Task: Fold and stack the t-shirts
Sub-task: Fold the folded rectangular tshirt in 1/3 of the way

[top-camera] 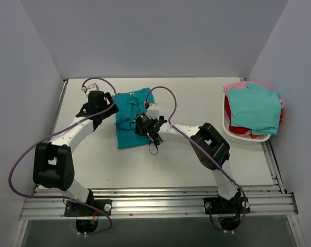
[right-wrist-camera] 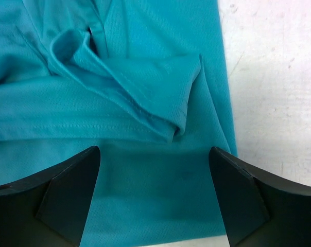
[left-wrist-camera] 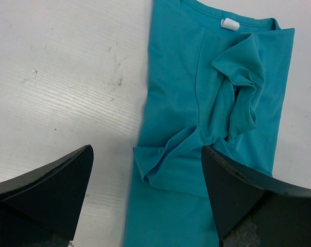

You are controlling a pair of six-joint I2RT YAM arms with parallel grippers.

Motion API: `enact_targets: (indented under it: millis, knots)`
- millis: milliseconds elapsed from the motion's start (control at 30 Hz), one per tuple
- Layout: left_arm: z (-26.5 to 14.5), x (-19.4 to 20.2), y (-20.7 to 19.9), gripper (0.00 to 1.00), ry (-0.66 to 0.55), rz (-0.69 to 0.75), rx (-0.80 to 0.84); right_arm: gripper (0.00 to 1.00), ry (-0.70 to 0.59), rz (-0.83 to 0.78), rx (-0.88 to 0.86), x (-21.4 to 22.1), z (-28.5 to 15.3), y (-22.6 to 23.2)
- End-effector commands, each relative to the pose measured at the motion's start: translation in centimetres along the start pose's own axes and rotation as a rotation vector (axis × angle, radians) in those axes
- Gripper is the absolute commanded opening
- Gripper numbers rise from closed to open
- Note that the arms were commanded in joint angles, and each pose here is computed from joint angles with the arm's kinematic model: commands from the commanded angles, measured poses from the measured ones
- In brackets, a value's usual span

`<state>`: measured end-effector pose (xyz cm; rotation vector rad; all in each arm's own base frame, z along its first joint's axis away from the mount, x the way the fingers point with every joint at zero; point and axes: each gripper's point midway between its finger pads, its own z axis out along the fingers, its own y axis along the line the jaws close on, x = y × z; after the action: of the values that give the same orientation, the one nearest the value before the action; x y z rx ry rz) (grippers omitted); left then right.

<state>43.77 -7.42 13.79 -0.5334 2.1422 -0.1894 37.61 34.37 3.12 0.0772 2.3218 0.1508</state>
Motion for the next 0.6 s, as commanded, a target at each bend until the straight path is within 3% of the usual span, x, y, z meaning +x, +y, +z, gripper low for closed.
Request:
enact_targets:
  millis: [0, 367, 467, 567]
  knots:
    - [-0.3, -1.6, -0.9, 0.94, -0.053, -0.016, 0.045, 0.82, -0.062, 0.038, 0.016, -3.2, -0.2, -0.1]
    - [0.7, -1.1, -1.0, 0.95, -0.036, -0.012, 0.045, 0.79, -0.092, 0.076, 0.019, -6.2, -0.1, -1.3]
    - [0.7, -1.1, -1.1, 0.95, -0.036, -0.012, 0.046, 0.75, -0.088, 0.078, 0.016, -6.1, 0.1, -1.3]
    - [0.8, -1.1, -1.1, 0.95, -0.035, -0.012, 0.048, 0.64, -0.082, 0.075, 0.013, -6.0, 0.1, -1.3]
